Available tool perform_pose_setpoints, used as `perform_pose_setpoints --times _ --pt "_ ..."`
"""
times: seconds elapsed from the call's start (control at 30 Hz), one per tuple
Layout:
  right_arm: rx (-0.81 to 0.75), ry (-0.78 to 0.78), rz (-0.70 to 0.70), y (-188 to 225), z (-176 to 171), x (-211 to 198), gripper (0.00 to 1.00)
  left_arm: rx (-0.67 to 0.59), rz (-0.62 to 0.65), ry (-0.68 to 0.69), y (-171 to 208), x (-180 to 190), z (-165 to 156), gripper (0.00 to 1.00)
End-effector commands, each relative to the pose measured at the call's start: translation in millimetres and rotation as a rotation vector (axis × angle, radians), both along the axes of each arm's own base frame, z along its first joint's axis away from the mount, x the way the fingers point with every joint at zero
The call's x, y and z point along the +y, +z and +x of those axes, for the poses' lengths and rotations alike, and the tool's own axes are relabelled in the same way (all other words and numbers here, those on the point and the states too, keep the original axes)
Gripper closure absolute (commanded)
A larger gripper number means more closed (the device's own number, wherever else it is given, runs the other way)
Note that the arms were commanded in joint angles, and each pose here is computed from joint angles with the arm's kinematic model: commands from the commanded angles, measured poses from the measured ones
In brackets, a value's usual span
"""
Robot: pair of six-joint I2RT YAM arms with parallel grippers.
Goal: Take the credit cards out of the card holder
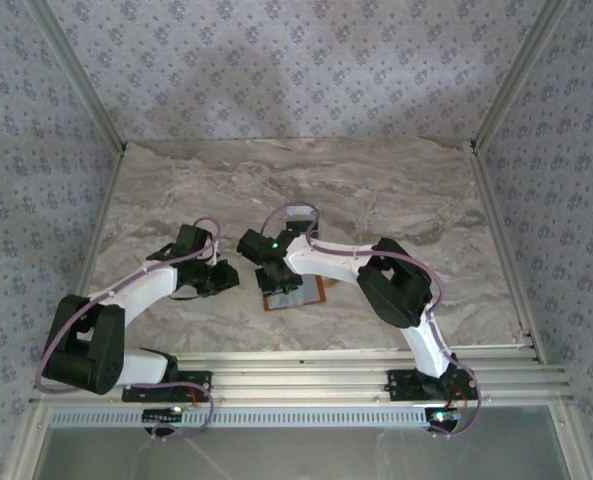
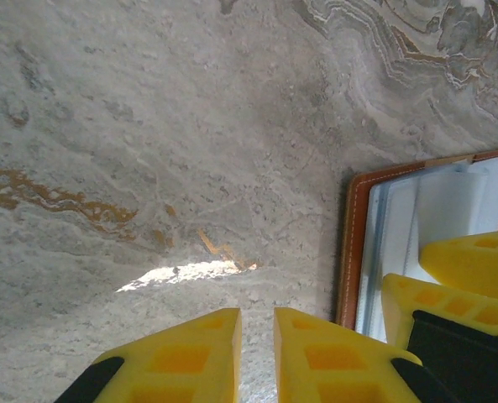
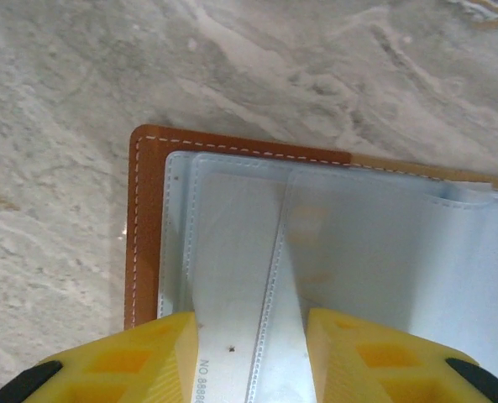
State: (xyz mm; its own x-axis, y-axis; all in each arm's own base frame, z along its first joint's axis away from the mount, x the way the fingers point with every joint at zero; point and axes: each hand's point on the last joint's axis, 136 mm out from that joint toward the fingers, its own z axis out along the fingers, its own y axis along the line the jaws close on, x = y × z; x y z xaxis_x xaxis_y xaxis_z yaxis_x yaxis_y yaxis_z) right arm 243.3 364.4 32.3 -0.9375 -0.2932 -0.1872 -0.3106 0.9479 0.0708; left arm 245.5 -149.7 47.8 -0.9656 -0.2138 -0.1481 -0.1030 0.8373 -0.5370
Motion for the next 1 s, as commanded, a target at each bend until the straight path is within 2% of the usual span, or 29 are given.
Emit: perform_pose_setpoints --times 0.0,0.5,0.97 --pt "-0.016 -0.002 -0.104 -2.4 -1.4 -15.7 0.58 -0.036 -0.018 -0.007 11.9 -7.4 11.8 0.82" --pt "-0.033 -0.017 -0.164 -9.1 0.1 -30.7 0.61 -0.034 -0.012 -0.015 13.5 -12.1 14.2 0.82" --pt "-0.021 -0.027 -0.116 -18.0 -3.6 -29.8 0.91 -0.028 -0.002 -0.027 11.7 -15.8 13.7 0.82"
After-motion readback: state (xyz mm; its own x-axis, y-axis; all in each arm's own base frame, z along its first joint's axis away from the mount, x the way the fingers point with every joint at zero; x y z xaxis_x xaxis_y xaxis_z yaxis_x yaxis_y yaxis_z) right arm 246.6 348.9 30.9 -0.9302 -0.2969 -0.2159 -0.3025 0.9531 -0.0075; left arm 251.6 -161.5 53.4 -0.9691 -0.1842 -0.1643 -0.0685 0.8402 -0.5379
